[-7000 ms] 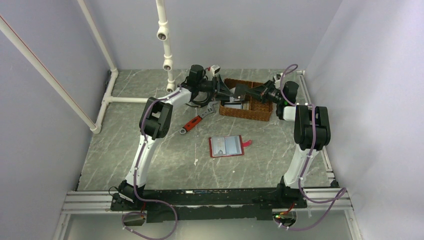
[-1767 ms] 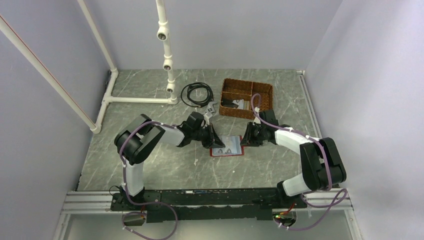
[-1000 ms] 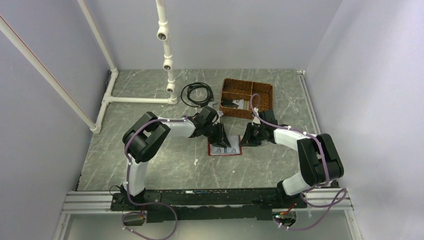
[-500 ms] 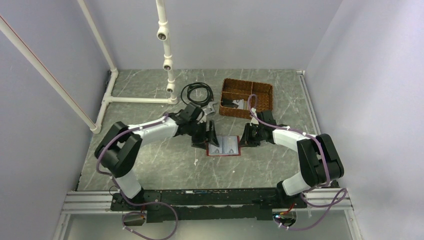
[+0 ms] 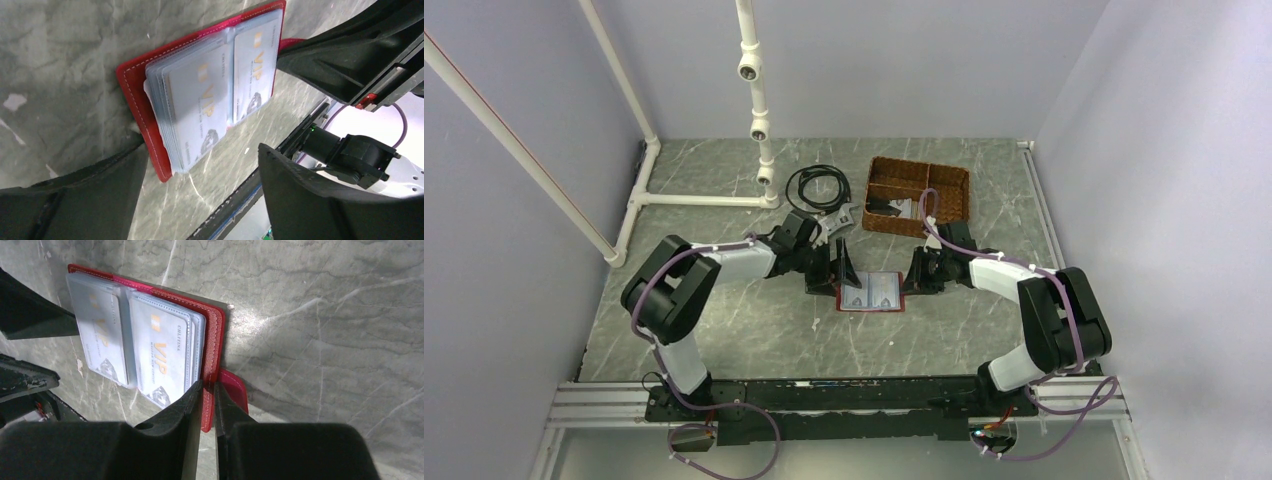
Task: Put the credit cards into the card holder
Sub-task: Close the card holder at the center of the board.
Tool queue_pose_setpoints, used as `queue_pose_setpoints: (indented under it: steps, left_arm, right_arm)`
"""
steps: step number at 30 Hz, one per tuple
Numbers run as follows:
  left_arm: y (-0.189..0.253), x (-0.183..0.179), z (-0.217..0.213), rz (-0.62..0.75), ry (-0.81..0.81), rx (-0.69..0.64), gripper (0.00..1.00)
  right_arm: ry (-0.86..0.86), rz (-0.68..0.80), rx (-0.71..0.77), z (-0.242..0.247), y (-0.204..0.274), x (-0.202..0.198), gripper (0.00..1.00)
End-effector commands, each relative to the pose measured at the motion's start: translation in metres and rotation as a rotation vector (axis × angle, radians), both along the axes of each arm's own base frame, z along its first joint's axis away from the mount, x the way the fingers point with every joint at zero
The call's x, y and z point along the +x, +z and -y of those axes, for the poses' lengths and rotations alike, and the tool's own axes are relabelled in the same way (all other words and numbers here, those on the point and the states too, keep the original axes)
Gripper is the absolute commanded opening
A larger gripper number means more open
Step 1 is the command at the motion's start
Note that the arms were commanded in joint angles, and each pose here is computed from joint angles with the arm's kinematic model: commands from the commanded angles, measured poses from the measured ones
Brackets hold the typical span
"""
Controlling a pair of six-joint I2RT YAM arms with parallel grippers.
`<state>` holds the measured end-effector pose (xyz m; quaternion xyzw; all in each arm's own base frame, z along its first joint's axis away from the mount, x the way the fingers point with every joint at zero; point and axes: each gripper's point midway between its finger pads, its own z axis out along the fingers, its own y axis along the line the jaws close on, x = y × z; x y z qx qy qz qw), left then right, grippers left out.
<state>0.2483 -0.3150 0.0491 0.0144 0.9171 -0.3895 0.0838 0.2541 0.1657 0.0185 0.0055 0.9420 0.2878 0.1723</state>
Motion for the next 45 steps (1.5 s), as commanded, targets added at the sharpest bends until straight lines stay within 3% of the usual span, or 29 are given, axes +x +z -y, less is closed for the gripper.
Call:
queue_pose_setpoints:
  steps: [1, 8, 12, 20, 25, 27, 30, 34, 45]
  left_arm:
    - [0.024, 0.007, 0.022, 0.072, -0.027, -0.164, 0.81]
    - [0.085, 0.007, 0.035, 0.219, -0.055, -0.258, 0.78]
    - [0.098, 0.0, 0.059, 0.223, -0.106, -0.311, 0.79]
    - [0.074, 0.0, 0.104, 0.147, -0.188, -0.386, 0.77]
    - [0.046, 0.002, 0.108, 0.097, -0.189, -0.338, 0.75]
    - [0.035, 0.001, 0.107, 0.072, -0.189, -0.313, 0.69]
    - [0.024, 0.001, 0.103, 0.055, -0.185, -0.261, 0.51]
    - [0.01, 0.001, 0.096, 0.033, -0.168, -0.185, 0.34]
    - [-0.015, 0.0, 0.092, -0.031, -0.168, -0.096, 0.02]
  right_arm:
    - [0.032, 0.02, 0.036, -0.008, 0.006, 0.002, 0.17]
    - [0.012, 0.037, 0.047, -0.009, 0.016, 0.003, 0.17]
    - [-0.035, 0.068, 0.006, 0.001, 0.029, 0.007, 0.26]
    - [-0.255, 0.148, -0.1, 0.061, 0.061, 0.018, 0.49]
    - [-0.172, 0.134, -0.024, 0.05, 0.063, 0.015, 0.5]
    - [-0.152, 0.128, 0.003, 0.045, 0.06, 0.014, 0.47]
    - [-0.134, 0.122, 0.026, 0.04, 0.056, 0.015, 0.36]
    - [-0.126, 0.093, 0.037, 0.037, 0.047, 0.015, 0.27]
    - [-0.13, 0.046, 0.008, 0.04, 0.034, 0.008, 0.19]
